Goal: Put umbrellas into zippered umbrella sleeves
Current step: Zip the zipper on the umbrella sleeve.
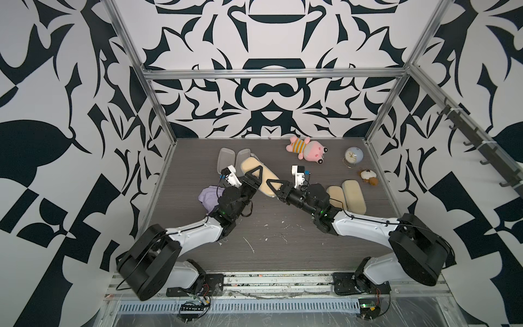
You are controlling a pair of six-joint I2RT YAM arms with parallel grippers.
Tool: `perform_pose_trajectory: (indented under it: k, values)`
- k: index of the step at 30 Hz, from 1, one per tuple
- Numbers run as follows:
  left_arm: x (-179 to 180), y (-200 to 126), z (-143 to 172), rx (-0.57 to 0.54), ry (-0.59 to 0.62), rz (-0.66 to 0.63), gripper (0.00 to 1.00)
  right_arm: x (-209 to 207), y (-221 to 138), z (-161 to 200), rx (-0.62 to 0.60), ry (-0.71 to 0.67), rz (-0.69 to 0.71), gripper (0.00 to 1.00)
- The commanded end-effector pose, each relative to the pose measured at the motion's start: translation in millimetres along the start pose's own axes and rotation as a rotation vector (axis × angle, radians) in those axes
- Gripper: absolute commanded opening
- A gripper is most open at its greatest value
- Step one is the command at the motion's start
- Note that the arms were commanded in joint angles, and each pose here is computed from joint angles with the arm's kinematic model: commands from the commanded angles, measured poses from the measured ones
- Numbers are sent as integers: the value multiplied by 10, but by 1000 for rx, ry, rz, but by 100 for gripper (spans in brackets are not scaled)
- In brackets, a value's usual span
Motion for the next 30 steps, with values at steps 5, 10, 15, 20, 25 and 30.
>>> perform_pose_trajectory:
  k: [5, 10, 15, 20, 25, 30]
  values:
    - [23, -235, -241, 108, 8, 79, 78, 394, -184, -126, 86, 85, -161, 20]
    - [39, -173, -209, 140, -34, 131, 72, 492, -215, -59, 239, 73, -132, 22]
    - [-50, -29, -268, 161, -35, 174, 61, 503, -180, -22, 370, 32, -102, 30]
    - [58, 122, -353, 104, -99, 247, 17, 449, -153, -153, 434, 15, -89, 65]
    - [57, 132, -569, 14, -41, 214, 9, 140, -539, -318, 255, -150, 84, 69]
    - [-110, 180, -619, 24, 26, 217, 9, 5, -772, -210, 101, -606, 337, 47]
Point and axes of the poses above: each gripper's point midway between its finger pads, its own y axis out along the fingers, its own x axis along the line the jaws close on, z = x × y, the point moved 8 cm from there along -y, back along the fingers, and after that the axes turned 7 degrees about y, right-handed, at the moved point
